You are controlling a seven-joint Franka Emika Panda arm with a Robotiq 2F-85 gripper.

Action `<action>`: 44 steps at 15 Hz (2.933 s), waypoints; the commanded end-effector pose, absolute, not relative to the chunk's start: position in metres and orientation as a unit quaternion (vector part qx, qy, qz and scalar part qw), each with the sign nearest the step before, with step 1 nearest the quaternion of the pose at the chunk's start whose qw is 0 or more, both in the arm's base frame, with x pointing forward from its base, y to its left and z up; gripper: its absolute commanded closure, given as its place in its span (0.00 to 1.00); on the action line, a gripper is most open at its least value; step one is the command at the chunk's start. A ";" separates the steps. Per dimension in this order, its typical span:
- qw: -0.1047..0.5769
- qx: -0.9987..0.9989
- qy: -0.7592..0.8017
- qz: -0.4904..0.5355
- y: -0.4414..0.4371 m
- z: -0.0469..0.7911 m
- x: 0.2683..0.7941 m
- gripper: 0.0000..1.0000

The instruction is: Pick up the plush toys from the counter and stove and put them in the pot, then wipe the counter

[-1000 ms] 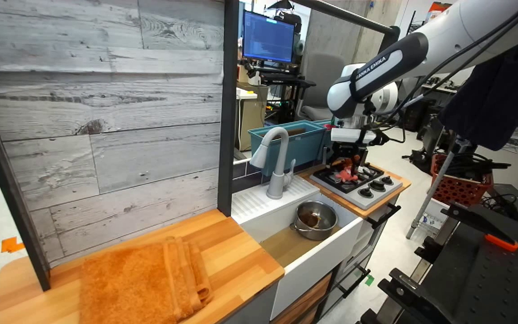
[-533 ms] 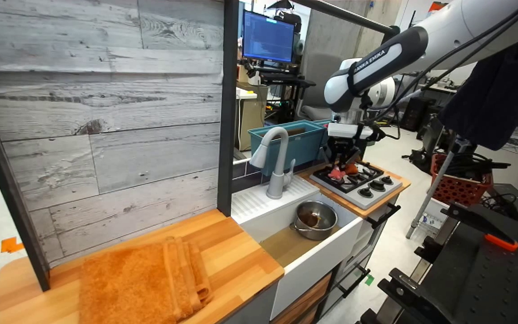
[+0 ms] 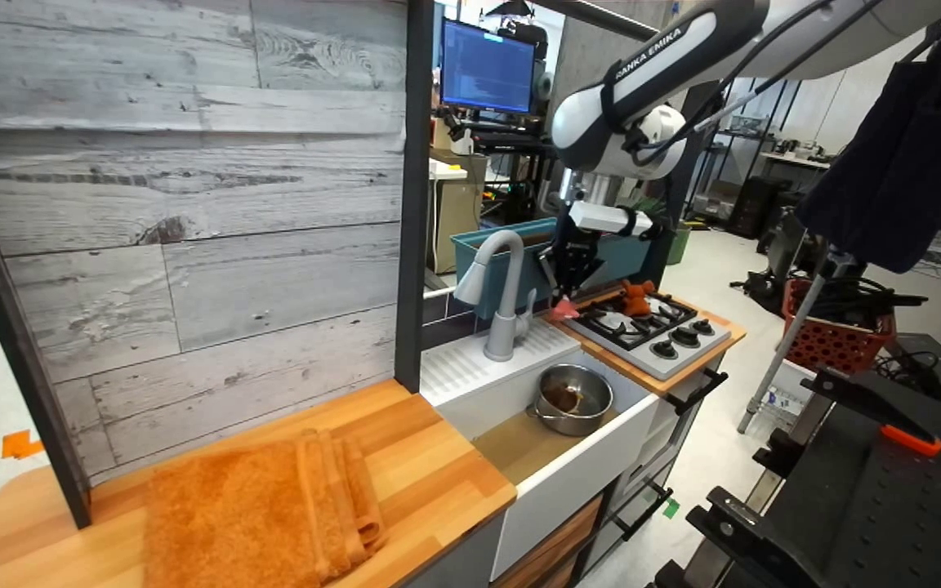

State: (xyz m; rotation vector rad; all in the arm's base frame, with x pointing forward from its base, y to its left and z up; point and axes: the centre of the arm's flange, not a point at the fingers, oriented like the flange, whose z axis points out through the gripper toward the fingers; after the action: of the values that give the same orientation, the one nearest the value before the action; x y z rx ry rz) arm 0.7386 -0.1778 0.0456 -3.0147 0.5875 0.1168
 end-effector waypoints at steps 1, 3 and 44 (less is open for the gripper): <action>0.064 -0.988 0.110 0.086 -0.125 0.043 0.708 0.97; 0.048 -0.991 0.082 0.097 -0.125 0.041 0.706 0.97; -0.155 -0.946 0.283 -0.015 -0.321 0.091 0.704 0.00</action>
State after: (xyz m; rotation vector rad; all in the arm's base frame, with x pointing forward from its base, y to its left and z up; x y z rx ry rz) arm 0.6798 -0.2943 0.1167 -3.2977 0.8787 0.0357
